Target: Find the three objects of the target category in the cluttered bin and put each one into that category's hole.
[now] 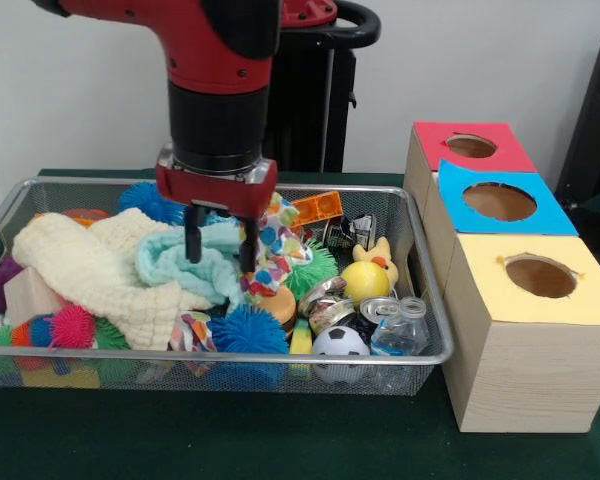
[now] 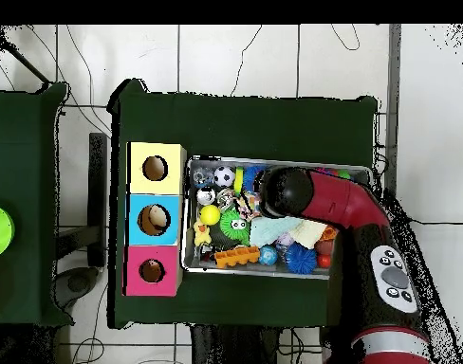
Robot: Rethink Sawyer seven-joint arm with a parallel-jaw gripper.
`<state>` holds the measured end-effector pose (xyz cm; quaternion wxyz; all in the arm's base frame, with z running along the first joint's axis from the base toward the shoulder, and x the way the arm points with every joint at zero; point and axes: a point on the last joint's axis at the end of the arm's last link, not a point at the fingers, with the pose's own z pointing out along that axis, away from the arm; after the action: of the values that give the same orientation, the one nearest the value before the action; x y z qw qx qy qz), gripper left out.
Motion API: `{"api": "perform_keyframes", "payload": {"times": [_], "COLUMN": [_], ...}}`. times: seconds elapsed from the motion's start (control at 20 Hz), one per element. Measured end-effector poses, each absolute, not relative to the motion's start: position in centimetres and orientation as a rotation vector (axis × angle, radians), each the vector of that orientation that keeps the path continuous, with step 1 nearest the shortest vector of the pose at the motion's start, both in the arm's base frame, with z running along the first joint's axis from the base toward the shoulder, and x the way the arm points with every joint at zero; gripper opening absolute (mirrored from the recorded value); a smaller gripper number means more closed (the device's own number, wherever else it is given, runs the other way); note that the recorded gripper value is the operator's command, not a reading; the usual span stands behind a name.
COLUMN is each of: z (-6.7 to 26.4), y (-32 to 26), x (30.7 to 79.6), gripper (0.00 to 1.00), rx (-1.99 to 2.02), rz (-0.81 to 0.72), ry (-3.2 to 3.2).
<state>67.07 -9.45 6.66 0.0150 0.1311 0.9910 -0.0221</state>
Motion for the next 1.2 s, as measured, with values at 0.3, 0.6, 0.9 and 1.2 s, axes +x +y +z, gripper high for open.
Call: {"api": "perform_keyframes", "payload": {"times": [0.3,0.6,0.9,1.2], "z": [7.2,7.5,9.0,11.8], "y": [-10.0,-7.9,-6.4,-5.5], "x": [68.3,68.6,68.9,69.5], "gripper": [1.0,1.0,1.0,1.0], "rx": [0.394,0.352,0.322,0.296], "rz": [-0.068,-0.011,0.027,0.039], "ry": [3.068,3.112,3.144,3.147]}}
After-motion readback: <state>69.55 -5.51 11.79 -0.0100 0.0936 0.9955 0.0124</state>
